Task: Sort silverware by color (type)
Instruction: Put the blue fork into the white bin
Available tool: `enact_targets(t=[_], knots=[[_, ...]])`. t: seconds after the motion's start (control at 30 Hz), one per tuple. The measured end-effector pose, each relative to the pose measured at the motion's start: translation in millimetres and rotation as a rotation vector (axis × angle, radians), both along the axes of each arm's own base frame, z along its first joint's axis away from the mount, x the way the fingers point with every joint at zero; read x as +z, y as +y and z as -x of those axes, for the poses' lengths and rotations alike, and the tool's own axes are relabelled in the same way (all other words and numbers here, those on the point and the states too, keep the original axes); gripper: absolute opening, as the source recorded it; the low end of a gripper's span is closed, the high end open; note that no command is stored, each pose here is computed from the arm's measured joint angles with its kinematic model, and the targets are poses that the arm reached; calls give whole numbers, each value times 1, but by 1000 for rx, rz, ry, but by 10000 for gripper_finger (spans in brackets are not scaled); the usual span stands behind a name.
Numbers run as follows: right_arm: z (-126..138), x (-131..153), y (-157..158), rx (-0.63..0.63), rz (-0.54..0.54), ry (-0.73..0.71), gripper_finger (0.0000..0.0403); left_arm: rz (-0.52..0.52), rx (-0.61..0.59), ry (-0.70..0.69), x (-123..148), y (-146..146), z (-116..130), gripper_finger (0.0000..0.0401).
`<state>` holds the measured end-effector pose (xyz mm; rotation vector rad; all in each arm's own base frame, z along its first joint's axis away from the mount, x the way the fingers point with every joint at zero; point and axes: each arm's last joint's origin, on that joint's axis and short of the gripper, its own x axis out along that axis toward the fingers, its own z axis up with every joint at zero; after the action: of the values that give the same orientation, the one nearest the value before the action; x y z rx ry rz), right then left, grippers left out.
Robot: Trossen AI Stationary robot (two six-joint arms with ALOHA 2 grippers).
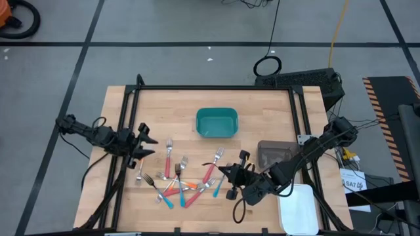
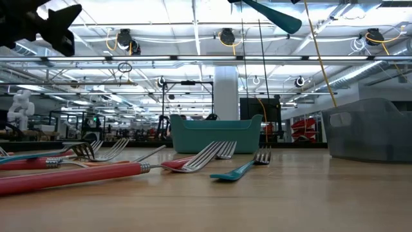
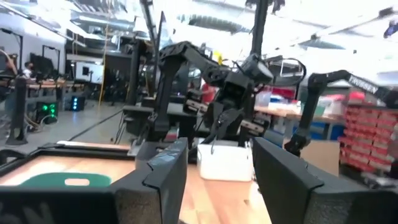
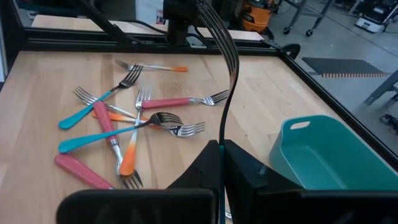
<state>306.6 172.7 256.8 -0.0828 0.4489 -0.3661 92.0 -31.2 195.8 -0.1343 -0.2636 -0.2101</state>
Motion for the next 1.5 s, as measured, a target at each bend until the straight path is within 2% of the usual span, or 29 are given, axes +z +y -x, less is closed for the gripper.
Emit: enact_targets(t=[0.13, 0.3, 0.53, 0.77, 0.93, 1.13, 1.23, 1.5], knots=[[0, 0, 0, 0, -1, 0, 5, -18, 14, 53, 17, -4, -6, 181], [0, 0, 0, 0, -6, 0, 6, -78, 4, 191, 41, -17, -27, 181], [0, -1, 1, 20, -58, 4, 5, -248, -2, 323, 54, -45, -78, 182], [0, -1, 1, 24, -68, 6, 4, -370, 2, 379, 61, -73, -133, 182], [0, -2, 1, 24, -65, 12, 4, -396, 87, 430, 65, -85, -164, 182], [0, -2, 1, 22, -67, 16, 4, -400, 171, 505, 68, -94, -188, 182], [1, -2, 2, 23, -68, 15, 4, -401, 206, 522, 70, -96, -195, 182], [-1, -7, 3, 24, -60, 28, 4, -379, 199, 526, 75, -99, -199, 182]])
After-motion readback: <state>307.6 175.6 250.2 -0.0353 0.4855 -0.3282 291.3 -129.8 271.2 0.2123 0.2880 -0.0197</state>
